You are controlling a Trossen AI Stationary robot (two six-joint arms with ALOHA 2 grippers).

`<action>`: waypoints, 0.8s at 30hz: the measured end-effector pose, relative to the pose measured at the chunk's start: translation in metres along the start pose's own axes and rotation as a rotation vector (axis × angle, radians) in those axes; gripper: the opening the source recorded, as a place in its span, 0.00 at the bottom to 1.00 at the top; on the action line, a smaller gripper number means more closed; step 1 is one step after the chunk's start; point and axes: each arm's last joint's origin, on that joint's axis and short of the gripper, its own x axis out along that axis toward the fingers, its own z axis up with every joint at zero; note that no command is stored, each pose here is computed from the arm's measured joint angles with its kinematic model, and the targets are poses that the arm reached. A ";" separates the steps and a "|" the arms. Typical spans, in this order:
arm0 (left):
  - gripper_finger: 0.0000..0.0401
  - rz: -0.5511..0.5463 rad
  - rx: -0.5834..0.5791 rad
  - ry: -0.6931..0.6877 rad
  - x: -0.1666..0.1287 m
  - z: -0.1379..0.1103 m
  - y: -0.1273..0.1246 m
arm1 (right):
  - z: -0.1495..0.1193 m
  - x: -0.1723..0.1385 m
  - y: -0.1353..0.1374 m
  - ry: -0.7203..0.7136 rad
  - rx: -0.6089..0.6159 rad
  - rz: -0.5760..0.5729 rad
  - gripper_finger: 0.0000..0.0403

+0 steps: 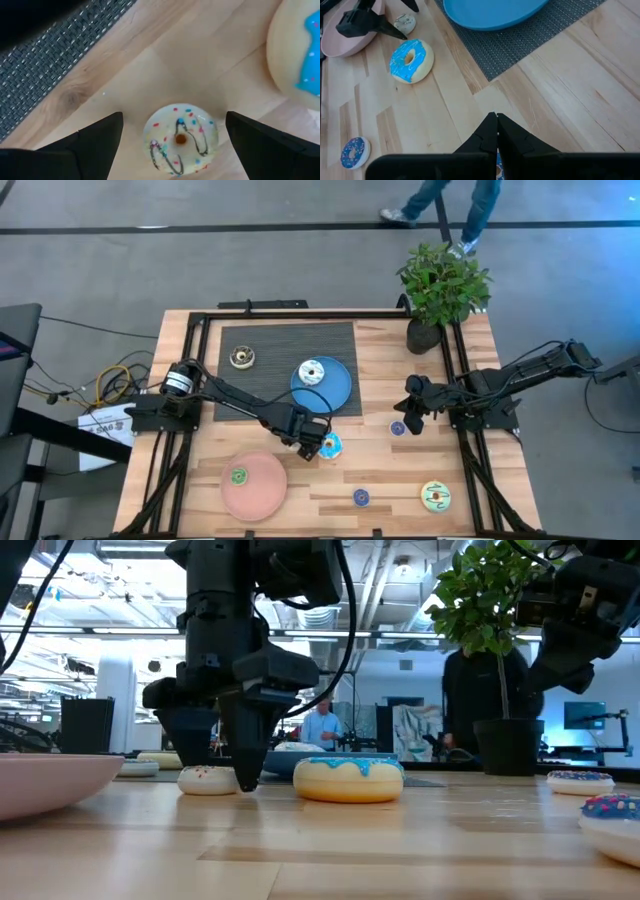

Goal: Pick & Place donuts
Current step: Put the small white donut on the pink plate

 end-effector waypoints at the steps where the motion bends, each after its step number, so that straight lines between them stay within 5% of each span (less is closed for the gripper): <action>1: 0.87 0.001 0.001 0.001 0.000 0.000 0.000 | 0.000 0.000 0.000 0.000 0.000 0.000 0.00; 15: 0.61 -0.013 0.013 0.018 0.000 -0.008 -0.004 | 0.000 0.000 0.000 0.000 0.000 -0.001 0.00; 24: 0.56 -0.011 -0.009 0.015 0.000 -0.008 -0.004 | 0.000 0.000 0.000 -0.001 0.000 -0.001 0.00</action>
